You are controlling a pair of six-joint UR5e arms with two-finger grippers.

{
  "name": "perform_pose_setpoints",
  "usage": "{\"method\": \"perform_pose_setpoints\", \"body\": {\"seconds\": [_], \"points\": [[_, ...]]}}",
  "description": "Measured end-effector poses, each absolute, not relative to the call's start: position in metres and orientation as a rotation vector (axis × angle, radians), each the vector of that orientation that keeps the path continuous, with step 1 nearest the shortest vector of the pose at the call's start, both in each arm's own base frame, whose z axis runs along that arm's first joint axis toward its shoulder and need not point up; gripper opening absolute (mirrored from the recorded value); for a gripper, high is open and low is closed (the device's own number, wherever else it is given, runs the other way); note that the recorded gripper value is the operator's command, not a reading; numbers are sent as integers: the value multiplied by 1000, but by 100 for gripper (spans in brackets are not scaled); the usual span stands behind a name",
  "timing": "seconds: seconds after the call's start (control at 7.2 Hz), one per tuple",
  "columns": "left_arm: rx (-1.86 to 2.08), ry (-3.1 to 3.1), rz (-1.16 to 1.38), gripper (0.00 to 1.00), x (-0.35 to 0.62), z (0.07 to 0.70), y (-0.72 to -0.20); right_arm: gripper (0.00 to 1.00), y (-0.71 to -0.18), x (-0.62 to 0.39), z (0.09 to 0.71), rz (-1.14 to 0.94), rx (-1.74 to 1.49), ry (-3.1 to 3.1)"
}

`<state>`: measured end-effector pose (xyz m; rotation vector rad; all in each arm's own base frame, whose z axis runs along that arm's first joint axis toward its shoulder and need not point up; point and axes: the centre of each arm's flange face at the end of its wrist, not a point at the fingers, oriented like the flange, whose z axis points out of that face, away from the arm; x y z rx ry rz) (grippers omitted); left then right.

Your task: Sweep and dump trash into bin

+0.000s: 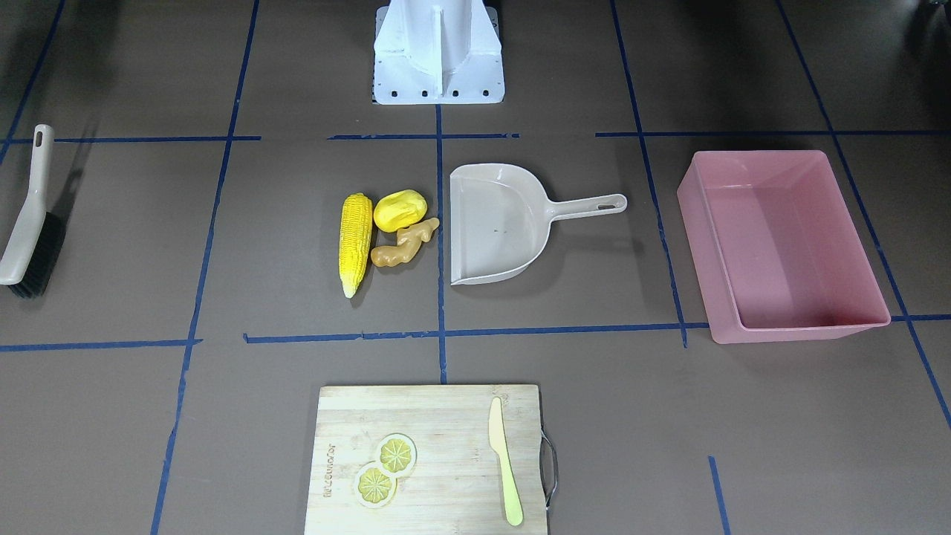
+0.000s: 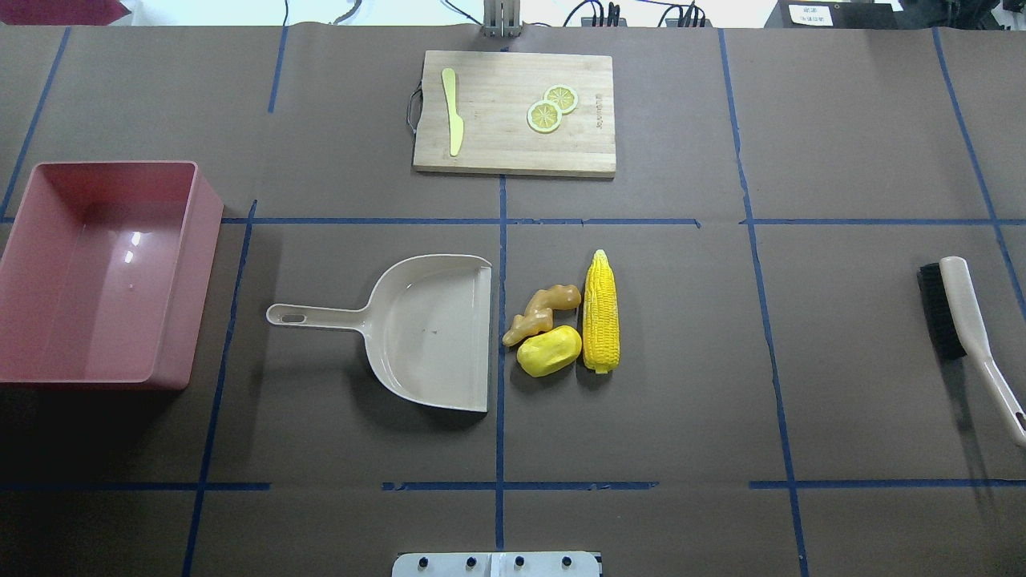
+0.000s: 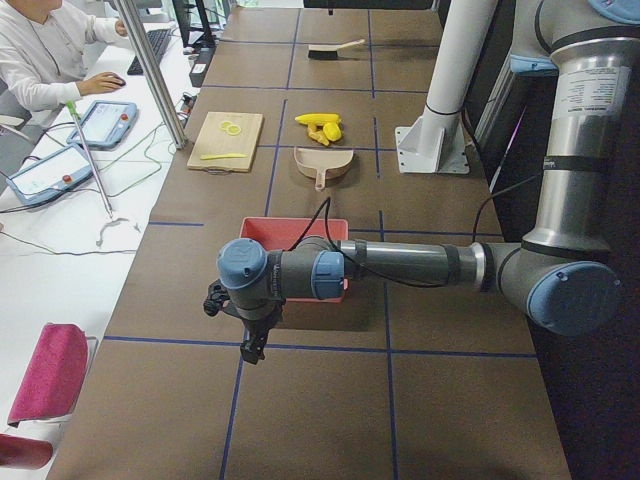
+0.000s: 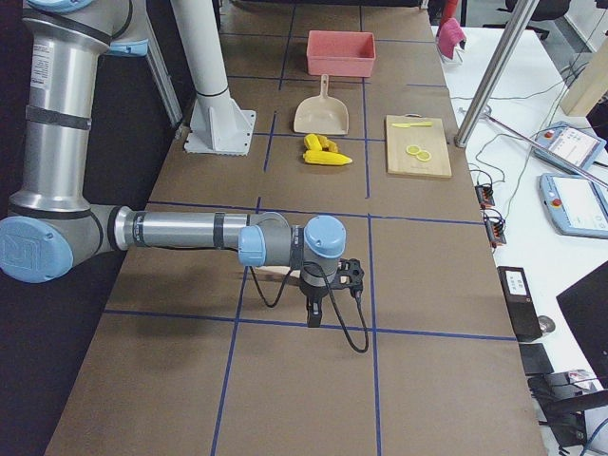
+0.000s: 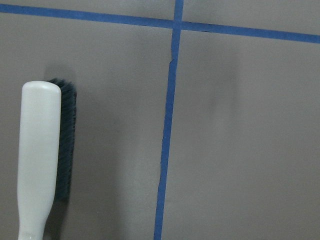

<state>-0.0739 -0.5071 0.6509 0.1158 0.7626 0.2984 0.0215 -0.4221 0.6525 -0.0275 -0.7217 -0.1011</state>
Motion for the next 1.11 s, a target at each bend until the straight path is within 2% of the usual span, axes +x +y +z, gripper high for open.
{"method": "perform_pose_setpoints", "body": {"seconds": [0.69, 1.11], "points": [[113, 757, 311, 100, -68, 650, -507, 100, -429, 21, 645, -110, -8, -723], [263, 733, 368, 100, -66, 636, -518, 100, -436, 19, 637, -116, 5, -730]]}}
